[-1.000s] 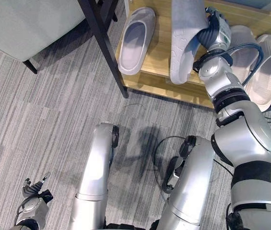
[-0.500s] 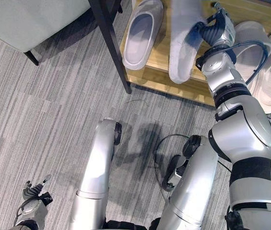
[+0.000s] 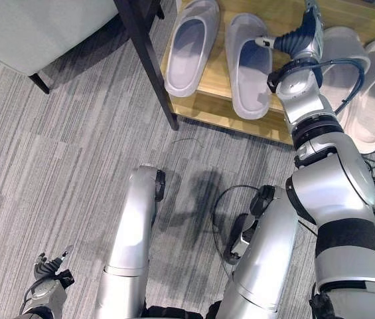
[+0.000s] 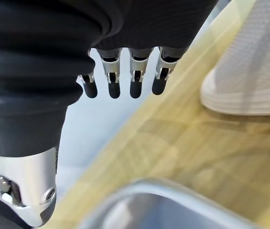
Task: Arrange the slippers neatly on the shoe rack.
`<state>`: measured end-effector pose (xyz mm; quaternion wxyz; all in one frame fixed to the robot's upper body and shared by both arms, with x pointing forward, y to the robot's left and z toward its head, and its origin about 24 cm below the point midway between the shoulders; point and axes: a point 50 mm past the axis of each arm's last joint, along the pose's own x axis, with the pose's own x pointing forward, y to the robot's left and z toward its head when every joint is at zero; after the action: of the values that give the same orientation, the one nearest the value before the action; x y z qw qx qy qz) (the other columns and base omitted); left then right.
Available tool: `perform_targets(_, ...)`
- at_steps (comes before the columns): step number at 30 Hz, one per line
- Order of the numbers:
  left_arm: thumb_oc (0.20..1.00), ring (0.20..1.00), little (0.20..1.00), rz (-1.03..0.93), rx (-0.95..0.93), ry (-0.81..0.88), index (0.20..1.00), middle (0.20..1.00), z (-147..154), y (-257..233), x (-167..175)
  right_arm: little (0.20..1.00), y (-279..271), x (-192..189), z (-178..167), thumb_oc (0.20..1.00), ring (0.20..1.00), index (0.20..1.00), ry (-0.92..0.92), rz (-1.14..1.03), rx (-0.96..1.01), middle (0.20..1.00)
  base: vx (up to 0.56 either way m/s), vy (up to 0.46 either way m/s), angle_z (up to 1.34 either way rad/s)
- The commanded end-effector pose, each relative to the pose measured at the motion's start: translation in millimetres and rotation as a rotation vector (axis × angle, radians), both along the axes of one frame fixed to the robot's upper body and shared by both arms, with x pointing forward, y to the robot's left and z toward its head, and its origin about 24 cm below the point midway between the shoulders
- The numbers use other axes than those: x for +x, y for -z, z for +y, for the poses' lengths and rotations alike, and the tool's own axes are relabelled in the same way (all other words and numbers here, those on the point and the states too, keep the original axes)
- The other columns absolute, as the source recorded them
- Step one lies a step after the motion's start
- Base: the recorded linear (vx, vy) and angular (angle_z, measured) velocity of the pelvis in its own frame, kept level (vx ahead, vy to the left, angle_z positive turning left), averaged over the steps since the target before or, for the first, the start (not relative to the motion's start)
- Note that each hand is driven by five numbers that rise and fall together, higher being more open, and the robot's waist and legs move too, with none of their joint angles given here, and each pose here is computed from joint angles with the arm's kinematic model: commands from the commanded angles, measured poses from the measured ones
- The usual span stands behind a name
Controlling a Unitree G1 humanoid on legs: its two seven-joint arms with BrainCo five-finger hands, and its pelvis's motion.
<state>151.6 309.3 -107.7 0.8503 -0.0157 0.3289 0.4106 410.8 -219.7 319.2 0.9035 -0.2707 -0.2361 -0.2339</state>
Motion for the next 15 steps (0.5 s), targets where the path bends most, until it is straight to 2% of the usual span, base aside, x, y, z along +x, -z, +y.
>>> perform_targets(1,1.0,1.0,1.0,0.043,0.058,-0.02,1.0,1.0,17.2,-4.1,-10.8,1.0,-42.0,-12.1,20.6,1.0,1.0,1.0,-0.106,-0.21,0.055,1.0,-0.03,0.024,-0.07)
perform_targets(7,1.0,1.0,1.0,0.07,0.04,0.002,1.0,1.0,4.2,2.4,-9.2,1.0,-16.6,-16.7,44.4,1.0,1.0,1.0,-0.241,-0.244,0.073,1.0,-0.02,0.021,-0.06)
perform_targets(15,1.0,1.0,1.0,0.071,0.049,0.011,1.0,1.0,0.2,1.5,-2.3,1.0,15.9,-19.1,62.4,1.0,1.0,1.0,-0.292,-0.21,0.038,1.0,-0.01,0.017,-0.1)
